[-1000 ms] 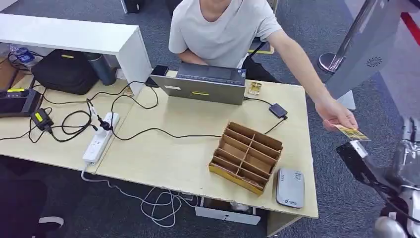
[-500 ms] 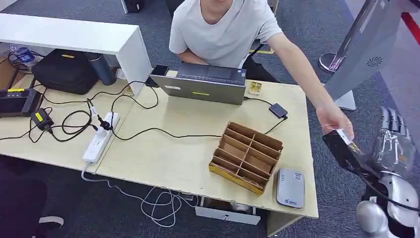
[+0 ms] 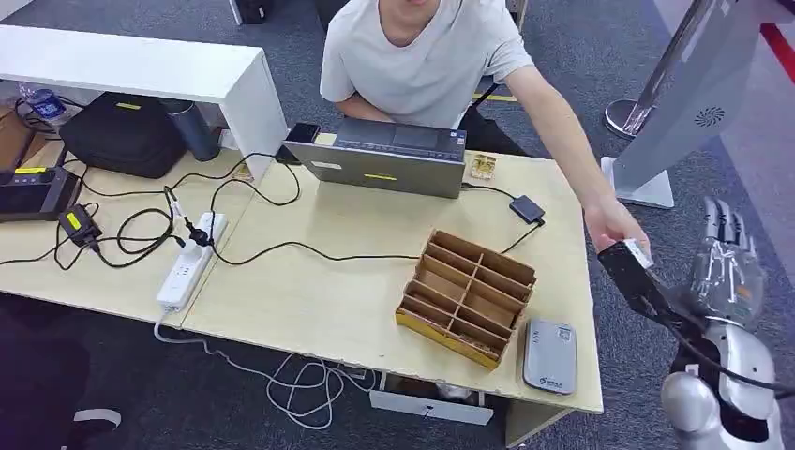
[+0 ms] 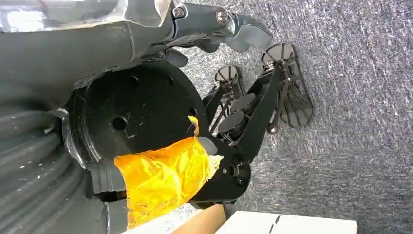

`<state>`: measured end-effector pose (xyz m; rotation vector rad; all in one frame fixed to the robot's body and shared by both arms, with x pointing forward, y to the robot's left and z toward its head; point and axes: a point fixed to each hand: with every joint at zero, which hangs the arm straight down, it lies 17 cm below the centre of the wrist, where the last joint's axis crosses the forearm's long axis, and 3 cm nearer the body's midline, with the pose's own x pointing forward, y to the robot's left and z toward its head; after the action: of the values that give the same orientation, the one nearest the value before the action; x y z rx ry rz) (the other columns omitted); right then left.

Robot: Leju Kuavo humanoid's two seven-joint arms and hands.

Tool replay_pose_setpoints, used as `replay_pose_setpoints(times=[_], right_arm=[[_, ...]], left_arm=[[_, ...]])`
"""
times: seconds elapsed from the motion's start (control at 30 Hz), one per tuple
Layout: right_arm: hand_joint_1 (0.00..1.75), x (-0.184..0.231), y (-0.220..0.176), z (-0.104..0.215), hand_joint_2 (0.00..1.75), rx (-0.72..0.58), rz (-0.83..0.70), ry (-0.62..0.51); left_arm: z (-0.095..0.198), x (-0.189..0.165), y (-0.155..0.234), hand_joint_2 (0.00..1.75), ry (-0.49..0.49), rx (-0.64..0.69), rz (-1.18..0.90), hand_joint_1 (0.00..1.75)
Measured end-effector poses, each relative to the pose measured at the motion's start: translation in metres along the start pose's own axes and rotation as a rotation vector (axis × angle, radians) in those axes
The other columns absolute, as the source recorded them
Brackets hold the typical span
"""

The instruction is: Pass the card to the sensor for recognition and then transmit it.

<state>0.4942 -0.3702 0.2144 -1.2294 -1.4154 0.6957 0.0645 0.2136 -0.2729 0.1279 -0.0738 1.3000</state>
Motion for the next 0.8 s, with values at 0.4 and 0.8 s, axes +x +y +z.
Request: replay_pose_setpoints(times=[0.4, 0.8], right_arm=[[1.75, 0.010, 0.002, 0.001, 1.75, -0.004, -0.029, -0.023], [1.75, 0.019, -0.002, 0.002, 1.75, -0.029, -0.087, -0.032]], left_arm=[[0.001, 0.005, -0.004, 0.00, -0.024, -0.023, 0.002, 0.00], [0.004, 0.041, -0.018, 1.75, -0.167, -0.122, 0.057, 0.00]])
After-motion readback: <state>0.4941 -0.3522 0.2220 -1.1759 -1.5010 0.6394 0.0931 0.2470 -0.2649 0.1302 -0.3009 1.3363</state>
